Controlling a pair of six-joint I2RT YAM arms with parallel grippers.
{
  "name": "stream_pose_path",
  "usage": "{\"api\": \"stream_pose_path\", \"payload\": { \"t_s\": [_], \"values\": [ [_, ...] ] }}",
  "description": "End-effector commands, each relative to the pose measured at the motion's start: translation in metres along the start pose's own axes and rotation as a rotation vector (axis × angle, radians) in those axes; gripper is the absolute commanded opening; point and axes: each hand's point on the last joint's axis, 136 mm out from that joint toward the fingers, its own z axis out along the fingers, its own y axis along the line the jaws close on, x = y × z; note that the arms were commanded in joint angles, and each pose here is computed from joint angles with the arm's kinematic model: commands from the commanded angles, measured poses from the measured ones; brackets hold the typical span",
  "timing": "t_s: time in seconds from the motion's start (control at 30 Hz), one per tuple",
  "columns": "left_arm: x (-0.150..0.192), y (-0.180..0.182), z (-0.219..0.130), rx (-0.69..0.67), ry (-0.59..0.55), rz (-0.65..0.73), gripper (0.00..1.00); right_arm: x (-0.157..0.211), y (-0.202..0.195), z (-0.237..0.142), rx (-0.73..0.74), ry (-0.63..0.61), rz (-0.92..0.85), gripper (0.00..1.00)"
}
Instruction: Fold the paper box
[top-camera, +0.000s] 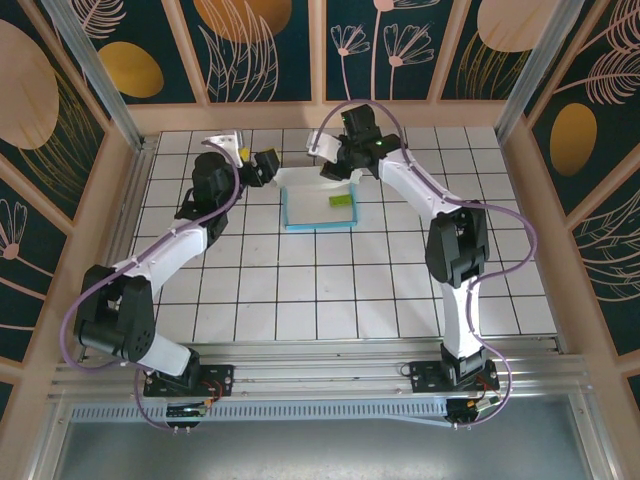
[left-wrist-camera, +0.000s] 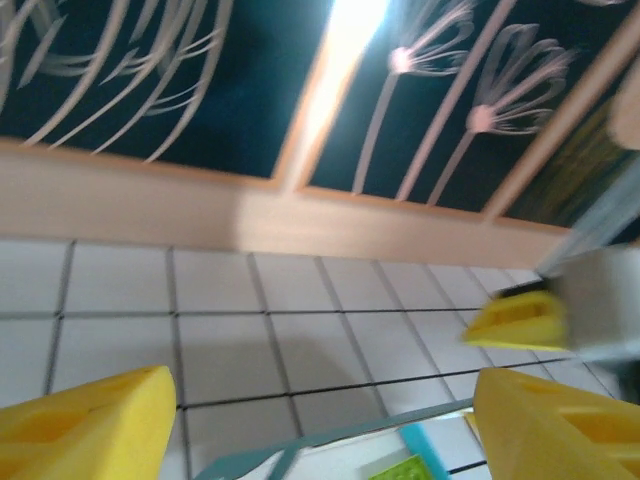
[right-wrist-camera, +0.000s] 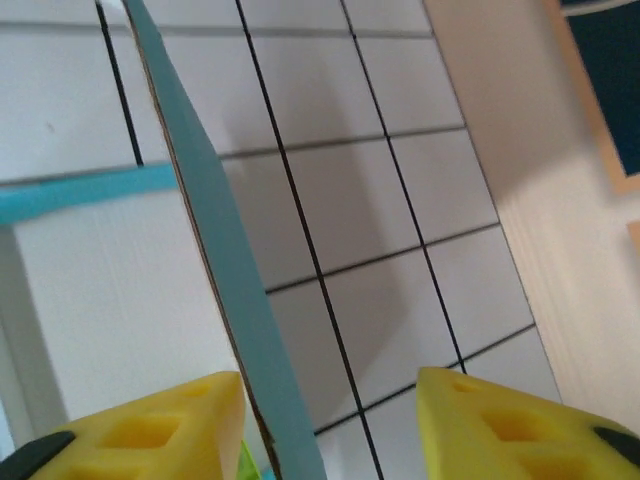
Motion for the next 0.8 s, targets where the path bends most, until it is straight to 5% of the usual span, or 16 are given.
{"api": "stream_pose_path", "payload": {
  "t_s": [0.0,0.13,0.27,0.77],
  "values": [
    [0.015,0.050,0.000,-0.203,0.108,-0.178,0.76,-0.055,-0.057,-0.093,0.134,-0.339,0.450,0.66],
    [0.013,0.075,0.002,-0.195,0.141,-0.340,0.72,0.021,-0.084,-0.117,0.161,-0.383,1.211,0.67],
    [0.023,0.075,0.022,-0.133,0.244,-0.437,0.68,0.070,-0.068,-0.108,-0.011,-0.348,1.563,0.64],
    [0.067,0.063,0.081,0.073,0.397,-0.596,0.62,0.089,-0.041,-0.045,-0.266,-0.292,1.755,0.59]
  ]
}}
